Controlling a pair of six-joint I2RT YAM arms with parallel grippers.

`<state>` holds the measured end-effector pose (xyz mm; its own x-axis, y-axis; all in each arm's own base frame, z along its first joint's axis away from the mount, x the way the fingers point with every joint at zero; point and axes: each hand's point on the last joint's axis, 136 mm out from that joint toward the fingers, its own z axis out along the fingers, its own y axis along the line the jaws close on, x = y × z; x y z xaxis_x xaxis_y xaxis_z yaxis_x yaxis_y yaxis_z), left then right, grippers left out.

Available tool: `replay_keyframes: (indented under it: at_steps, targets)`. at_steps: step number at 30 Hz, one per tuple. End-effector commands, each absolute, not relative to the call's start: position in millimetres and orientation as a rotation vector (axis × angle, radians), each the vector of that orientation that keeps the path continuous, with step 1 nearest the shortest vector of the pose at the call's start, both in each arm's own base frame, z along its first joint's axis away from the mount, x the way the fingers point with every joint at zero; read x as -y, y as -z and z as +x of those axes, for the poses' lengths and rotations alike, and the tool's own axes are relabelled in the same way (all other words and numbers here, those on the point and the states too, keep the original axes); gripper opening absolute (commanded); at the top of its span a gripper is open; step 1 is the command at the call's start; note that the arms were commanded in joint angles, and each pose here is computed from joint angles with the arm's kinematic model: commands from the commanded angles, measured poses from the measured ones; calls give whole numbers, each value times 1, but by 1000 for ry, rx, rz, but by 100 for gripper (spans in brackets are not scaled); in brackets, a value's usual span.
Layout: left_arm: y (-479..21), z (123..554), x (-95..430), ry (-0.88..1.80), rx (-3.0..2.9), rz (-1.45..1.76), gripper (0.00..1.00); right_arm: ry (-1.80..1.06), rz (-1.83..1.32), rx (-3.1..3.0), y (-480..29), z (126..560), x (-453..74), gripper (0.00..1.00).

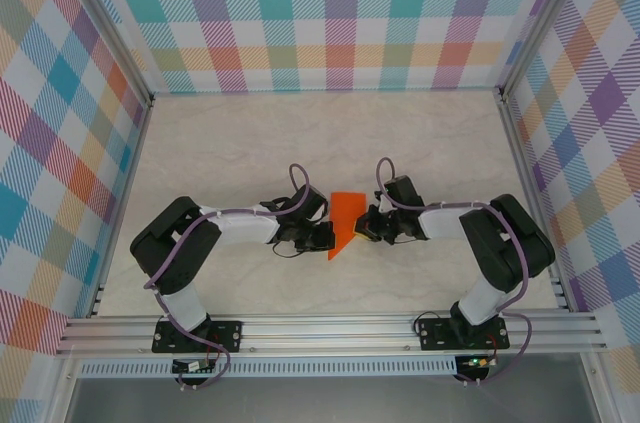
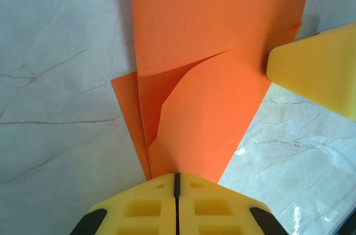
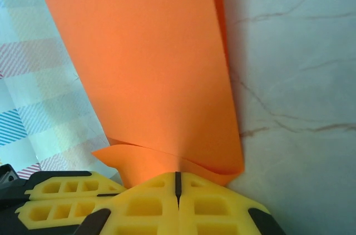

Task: Fold a paper plane with a square sheet of paper (pick it up from the middle)
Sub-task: Third fold the triangle at the center of the table.

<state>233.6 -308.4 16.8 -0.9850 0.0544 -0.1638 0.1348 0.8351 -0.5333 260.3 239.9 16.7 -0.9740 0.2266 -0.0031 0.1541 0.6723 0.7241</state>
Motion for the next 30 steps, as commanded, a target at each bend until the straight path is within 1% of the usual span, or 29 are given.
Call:
replay_keyframes:
  at_steps: [1,7,17,26,30]
  targets:
    - [25,213,264,569,-3022,95,6,-1183,309,-2786,-14,269,-237,0]
    - [28,211,264,581,-3025,97,6,-1229,315,-2756,-21,277,-235,0]
    - [26,210,263,584,-3024,103,6,-1246,370,-2749,-20,291,-221,0]
    - [19,211,269,631,-3009,113,7,-1382,220,-2656,-65,288,-237,3]
    - [16,214,272,642,-3001,117,7,-1378,162,-2703,-59,278,-254,3]
